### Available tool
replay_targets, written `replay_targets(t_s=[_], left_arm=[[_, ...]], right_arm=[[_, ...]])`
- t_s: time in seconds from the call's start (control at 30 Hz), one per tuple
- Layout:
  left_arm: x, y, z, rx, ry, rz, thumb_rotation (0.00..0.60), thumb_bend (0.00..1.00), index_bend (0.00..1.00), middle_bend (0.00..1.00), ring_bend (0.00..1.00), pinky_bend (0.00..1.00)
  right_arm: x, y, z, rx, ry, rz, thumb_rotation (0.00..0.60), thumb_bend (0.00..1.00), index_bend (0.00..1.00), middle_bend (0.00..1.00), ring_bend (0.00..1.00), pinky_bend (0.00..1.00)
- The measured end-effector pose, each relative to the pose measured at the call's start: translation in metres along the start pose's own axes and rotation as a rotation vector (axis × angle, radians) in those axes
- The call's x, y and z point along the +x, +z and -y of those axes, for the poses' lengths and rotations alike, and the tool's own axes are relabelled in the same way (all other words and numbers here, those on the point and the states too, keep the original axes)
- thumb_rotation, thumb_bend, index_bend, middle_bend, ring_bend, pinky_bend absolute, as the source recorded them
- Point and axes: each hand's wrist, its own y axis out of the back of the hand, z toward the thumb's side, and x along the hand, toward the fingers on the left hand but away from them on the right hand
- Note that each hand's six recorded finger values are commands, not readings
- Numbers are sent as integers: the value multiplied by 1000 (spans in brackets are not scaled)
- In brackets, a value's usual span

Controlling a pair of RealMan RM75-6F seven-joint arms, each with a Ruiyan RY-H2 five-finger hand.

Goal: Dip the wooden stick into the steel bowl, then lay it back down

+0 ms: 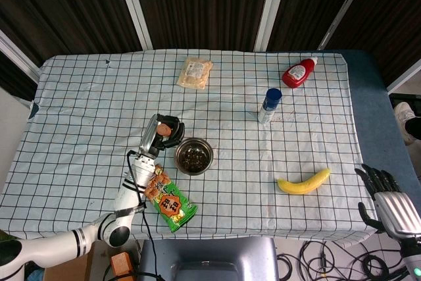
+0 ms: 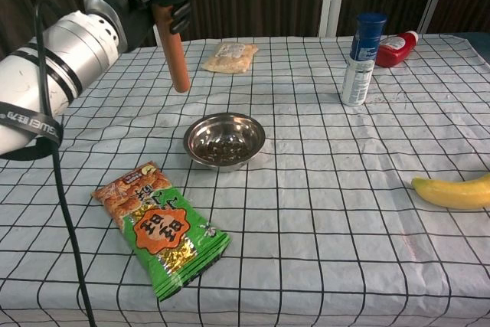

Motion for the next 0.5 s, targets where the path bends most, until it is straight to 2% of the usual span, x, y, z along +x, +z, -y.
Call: replay_targets(t_s=[0.1, 0.17, 0.33, 0.43, 0.5], left_arm=[[-5, 1, -13, 182, -5, 32, 600, 865, 979, 1000, 828, 969], [-12, -4, -25, 359, -19, 36, 600, 864, 979, 1000, 830, 970], [-35, -40, -58, 817, -76, -37, 600, 854, 974, 1000, 829, 970], [-50, -68, -75, 1057, -115, -98, 600, 765, 962, 1000, 823, 964], [-57, -83, -83, 1160, -129, -136, 600, 676, 956, 1000, 821, 961]], right_arm=[[0, 1, 1, 3, 5, -2, 600, 483, 0, 0, 0, 0], [0, 2, 2, 6, 9, -4, 600, 483, 0, 0, 0, 0], [-2, 8, 9, 25, 24, -18, 600, 483, 0, 0, 0, 0], [-4, 12, 14, 38, 38, -27, 600, 483, 0, 0, 0, 0], [-4, 14, 17, 43, 47, -31, 600, 483, 0, 0, 0, 0]])
